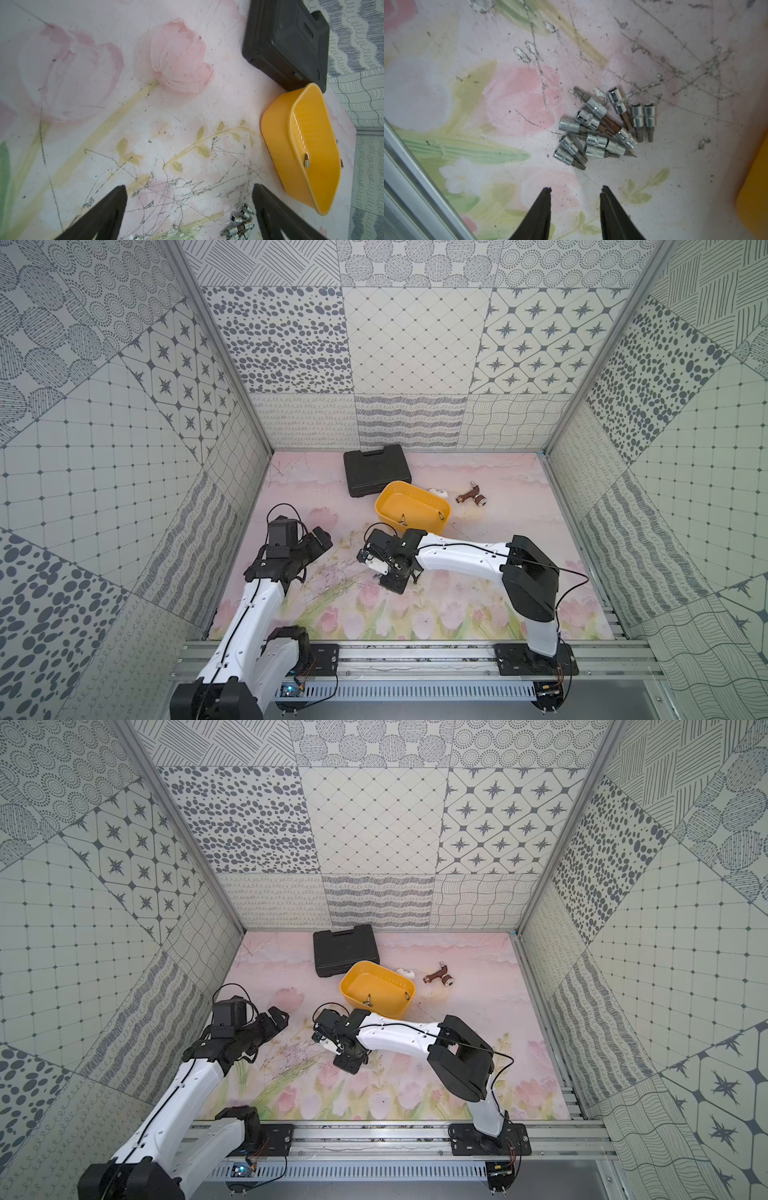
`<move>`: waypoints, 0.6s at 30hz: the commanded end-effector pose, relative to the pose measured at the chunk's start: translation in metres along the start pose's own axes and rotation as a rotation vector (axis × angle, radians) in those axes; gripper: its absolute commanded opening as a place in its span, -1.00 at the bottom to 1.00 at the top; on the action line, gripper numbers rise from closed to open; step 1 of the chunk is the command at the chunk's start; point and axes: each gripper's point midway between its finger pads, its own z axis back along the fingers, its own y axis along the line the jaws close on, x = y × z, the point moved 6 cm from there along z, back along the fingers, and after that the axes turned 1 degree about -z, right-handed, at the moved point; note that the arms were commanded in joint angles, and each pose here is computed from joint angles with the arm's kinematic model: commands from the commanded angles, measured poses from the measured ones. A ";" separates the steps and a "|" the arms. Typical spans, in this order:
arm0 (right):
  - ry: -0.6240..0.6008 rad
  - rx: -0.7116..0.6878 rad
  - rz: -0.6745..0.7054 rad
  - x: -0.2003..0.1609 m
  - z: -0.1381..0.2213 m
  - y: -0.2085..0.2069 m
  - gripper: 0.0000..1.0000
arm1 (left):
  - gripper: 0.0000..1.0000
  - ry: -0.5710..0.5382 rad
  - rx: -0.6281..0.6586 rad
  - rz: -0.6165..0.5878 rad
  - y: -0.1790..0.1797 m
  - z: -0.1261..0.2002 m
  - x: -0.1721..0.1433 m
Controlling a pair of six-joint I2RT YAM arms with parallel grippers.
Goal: Put the bit on the desktop into the storage box
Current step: Pick up the screwdriver bit from the center of the board.
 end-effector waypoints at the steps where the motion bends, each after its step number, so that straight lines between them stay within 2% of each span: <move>1: -0.016 0.007 0.036 0.010 -0.002 0.005 -0.19 | 0.99 0.005 -0.006 -0.009 0.001 0.001 -0.001; 18: 0.020 0.011 0.062 0.012 -0.020 0.011 -0.29 | 0.99 0.014 -0.018 0.002 0.001 -0.002 -0.003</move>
